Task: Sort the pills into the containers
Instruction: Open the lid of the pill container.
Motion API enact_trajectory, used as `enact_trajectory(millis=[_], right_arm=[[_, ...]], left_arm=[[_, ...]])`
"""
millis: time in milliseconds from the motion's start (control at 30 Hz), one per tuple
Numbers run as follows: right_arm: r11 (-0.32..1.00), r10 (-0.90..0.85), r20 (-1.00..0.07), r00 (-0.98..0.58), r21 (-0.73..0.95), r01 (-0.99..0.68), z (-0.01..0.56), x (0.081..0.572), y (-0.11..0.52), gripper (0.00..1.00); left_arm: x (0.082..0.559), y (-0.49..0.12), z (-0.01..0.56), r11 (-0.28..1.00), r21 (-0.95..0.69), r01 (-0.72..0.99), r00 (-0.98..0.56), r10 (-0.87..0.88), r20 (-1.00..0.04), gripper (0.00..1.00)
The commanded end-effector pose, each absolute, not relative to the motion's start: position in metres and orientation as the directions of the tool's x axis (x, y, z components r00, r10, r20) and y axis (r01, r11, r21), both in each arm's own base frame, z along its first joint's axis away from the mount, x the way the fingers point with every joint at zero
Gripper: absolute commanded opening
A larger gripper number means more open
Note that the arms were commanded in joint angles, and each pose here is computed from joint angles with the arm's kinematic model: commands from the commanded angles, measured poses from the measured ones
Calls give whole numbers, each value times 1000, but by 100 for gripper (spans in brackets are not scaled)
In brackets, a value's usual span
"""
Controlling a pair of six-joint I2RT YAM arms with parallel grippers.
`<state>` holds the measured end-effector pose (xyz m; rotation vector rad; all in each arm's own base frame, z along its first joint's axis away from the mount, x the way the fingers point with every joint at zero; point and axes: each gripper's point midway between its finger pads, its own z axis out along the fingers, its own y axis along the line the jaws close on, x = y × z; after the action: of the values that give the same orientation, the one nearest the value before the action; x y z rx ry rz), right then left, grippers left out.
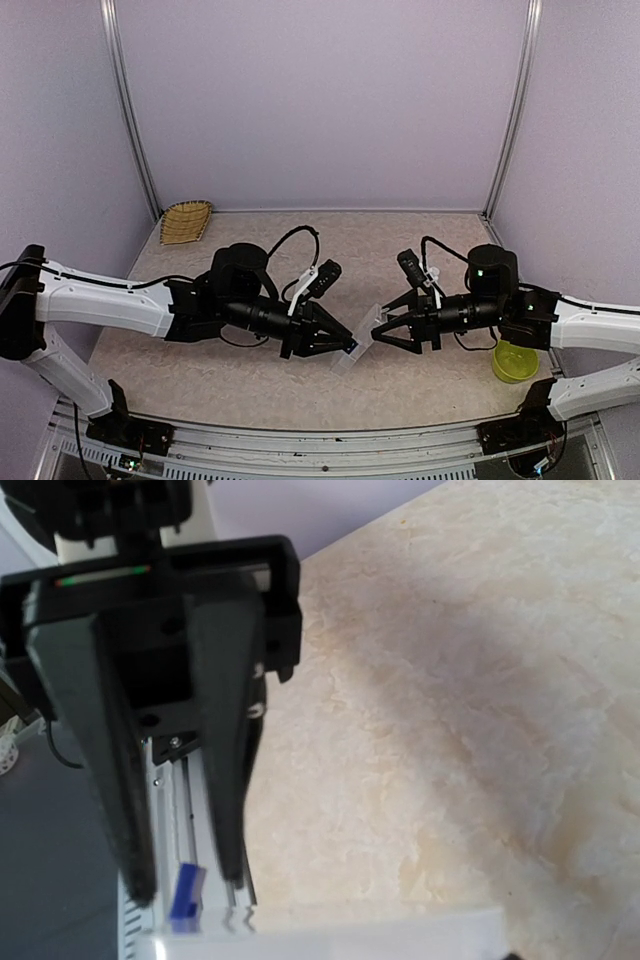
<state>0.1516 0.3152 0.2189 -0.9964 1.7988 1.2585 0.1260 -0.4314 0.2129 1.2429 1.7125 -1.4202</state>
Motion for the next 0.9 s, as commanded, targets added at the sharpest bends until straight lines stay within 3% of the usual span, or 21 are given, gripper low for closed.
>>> enact_trajectory(millis=[0,333,433,700,867], right_arm=[[223,-192,-876,-442,400,-889,220,152,316,58],[238,-187,-879,-438,392,-889,220,154,313,59],[242,-184,-881,-436,389,-889,220,155,313,59],[245,-185,-879,-440,392,-887,219,155,313,61],[255,-194,-879,-435,383,-888,217,156,311,88]], left_arm=[[124,-439,225,-48,-389,920,-362,272,-892,14],[121,-436,220,-51,-396,917,-367,283,-886,8],[120,-435,220,-57,-399,915,-369,283,-885,0],[123,-436,221,-41,-399,916,-373,279,-885,0],[135,-437,218,35,-387,922,-380,289,-879,0]])
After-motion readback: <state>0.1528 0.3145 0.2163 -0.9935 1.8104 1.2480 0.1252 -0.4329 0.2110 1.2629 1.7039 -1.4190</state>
